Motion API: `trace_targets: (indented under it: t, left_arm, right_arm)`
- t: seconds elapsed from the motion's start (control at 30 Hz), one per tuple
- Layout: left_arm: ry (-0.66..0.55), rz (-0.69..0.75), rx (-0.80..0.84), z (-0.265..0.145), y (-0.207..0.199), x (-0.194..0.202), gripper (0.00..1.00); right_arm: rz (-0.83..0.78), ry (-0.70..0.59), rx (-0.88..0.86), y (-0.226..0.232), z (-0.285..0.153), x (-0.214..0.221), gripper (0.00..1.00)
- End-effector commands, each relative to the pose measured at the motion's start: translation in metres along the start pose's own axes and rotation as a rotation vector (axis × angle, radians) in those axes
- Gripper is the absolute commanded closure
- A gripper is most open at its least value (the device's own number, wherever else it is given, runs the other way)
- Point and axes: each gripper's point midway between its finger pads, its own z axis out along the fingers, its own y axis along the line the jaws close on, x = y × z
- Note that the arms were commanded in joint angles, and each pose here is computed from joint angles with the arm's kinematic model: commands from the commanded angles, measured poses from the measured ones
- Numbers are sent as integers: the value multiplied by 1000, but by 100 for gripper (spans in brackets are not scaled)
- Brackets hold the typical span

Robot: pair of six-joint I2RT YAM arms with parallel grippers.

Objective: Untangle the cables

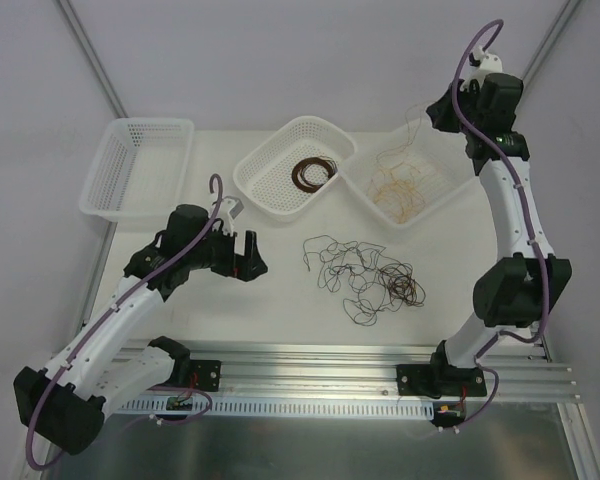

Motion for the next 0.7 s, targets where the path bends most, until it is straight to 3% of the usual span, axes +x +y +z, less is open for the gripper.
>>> trace_targets:
  t: [0.0, 0.13, 0.2, 0.23, 0.27, 0.37, 0.47, 0.53, 0.67]
  left_arm:
    - [9, -25, 18, 9, -2, 2, 1]
    - [34, -48, 31, 16, -2, 7, 1]
    - [38, -53, 31, 17, -1, 8, 1]
    - [42, -54, 31, 18, -1, 9, 1]
    - [45, -53, 32, 19, -1, 9, 1]
    - [53, -55, 30, 22, 1, 10, 1]
    - [62, -60, 30, 27, 2, 10, 1]
    - [64, -61, 36, 30, 1, 8, 1]
    - [80, -77, 46, 39, 1, 6, 1]
  right_arm:
    - [172, 15, 32, -44, 32, 21, 99]
    - [248, 137, 124, -85, 58, 72, 99]
    - [307, 181, 187, -104, 58, 89, 89]
    - [330, 196, 221, -113, 58, 97, 82]
    - [352, 216, 250, -119, 54, 104, 61]
    - [356, 223, 346, -134, 33, 102, 31]
    - [309, 216, 411, -134, 5, 91, 17]
    - [287, 219, 455, -134, -12, 90, 12]
    - [219, 222, 424, -99, -56, 81, 11]
